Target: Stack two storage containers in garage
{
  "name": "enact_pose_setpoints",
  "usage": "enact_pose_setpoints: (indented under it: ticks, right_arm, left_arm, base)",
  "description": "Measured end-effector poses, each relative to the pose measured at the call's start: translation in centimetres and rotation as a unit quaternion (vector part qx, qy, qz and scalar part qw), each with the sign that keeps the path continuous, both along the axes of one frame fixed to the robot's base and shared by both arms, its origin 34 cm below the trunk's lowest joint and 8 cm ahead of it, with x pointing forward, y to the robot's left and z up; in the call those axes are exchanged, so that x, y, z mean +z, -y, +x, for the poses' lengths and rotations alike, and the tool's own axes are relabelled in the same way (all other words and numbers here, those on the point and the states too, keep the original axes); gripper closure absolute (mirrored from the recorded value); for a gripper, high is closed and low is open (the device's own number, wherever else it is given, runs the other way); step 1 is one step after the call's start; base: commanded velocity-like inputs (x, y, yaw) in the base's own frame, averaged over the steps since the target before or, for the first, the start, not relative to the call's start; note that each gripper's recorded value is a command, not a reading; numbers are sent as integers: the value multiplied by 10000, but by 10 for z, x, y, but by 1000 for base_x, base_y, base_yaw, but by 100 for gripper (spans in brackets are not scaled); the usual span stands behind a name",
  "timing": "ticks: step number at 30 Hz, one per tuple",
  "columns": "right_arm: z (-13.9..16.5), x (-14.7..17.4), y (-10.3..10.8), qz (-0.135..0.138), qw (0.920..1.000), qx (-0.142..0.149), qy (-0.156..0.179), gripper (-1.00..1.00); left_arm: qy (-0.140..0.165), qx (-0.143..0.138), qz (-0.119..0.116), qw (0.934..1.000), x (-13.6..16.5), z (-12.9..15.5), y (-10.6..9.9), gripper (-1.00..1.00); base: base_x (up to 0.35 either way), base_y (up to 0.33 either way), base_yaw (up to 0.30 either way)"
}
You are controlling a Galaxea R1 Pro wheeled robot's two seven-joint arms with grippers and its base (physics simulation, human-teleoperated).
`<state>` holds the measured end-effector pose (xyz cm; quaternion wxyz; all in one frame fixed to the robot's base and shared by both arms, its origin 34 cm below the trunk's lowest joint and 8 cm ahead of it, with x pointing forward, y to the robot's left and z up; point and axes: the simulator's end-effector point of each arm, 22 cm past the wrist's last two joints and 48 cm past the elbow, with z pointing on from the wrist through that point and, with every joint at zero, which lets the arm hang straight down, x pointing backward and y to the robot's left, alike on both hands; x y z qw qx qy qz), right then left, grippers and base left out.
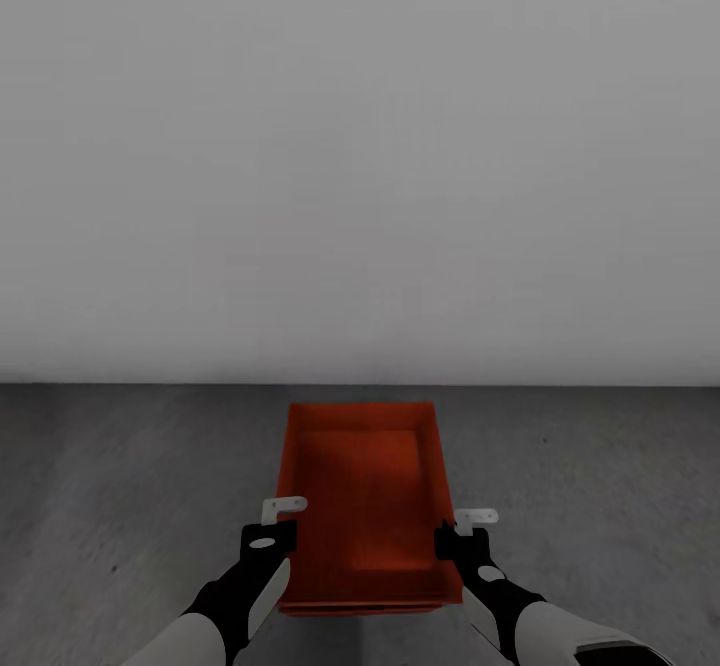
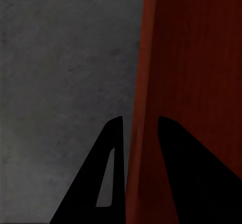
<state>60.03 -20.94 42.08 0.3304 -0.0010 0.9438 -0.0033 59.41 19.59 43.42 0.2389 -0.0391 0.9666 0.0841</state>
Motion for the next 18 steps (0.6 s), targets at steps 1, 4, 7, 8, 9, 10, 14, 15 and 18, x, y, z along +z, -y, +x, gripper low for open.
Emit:
enact_pose_setpoints:
  ticks: [1, 4, 7, 8, 9, 10, 14, 15, 18]
  right_arm:
    - [0, 0, 0, 0, 10000, 0, -1, 100]
    - [0, 0, 0, 0, 10000, 0, 0, 100]
    - [0, 0, 0, 0, 10000, 0, 0, 100]
    - [0, 0, 0, 0, 10000, 0, 0, 100]
    - [0, 0, 0, 0, 10000, 0, 0, 100]
    - [0, 0, 0, 0, 10000, 0, 1, 100]
    - [0, 0, 0, 0, 10000, 0, 0, 100]
    - [0, 0, 0, 0, 10000, 0, 0, 100]
    - [0, 0, 0, 1, 10000, 0, 4, 100]
  left_arm:
    - [-1, 0, 0, 10000, 0, 0, 0, 100]
    - [0, 0, 0, 10000, 0, 0, 0, 100]
    - [0, 0, 0, 10000, 0, 0, 0, 100]
    - [0, 0, 0, 10000, 0, 0, 0, 100]
    - [1, 0, 0, 10000, 0, 0, 0, 100]
    - [1, 0, 1, 10000, 0, 0, 0, 100]
    - [1, -1, 1, 10000, 0, 0, 0, 100]
    - [1, -1, 1, 10000, 0, 0, 0, 100]
    - [4, -1, 2, 10000, 0, 0, 0, 100]
  base:
    - [-60, 0, 0]
    - [-31, 0, 0]
    - [-9, 0, 0]
    - [-3, 0, 0]
    - [-3, 0, 0]
    - [-2, 0, 0]
    - [-1, 0, 35]
    - [0, 0, 151]
    - [0, 0, 181]
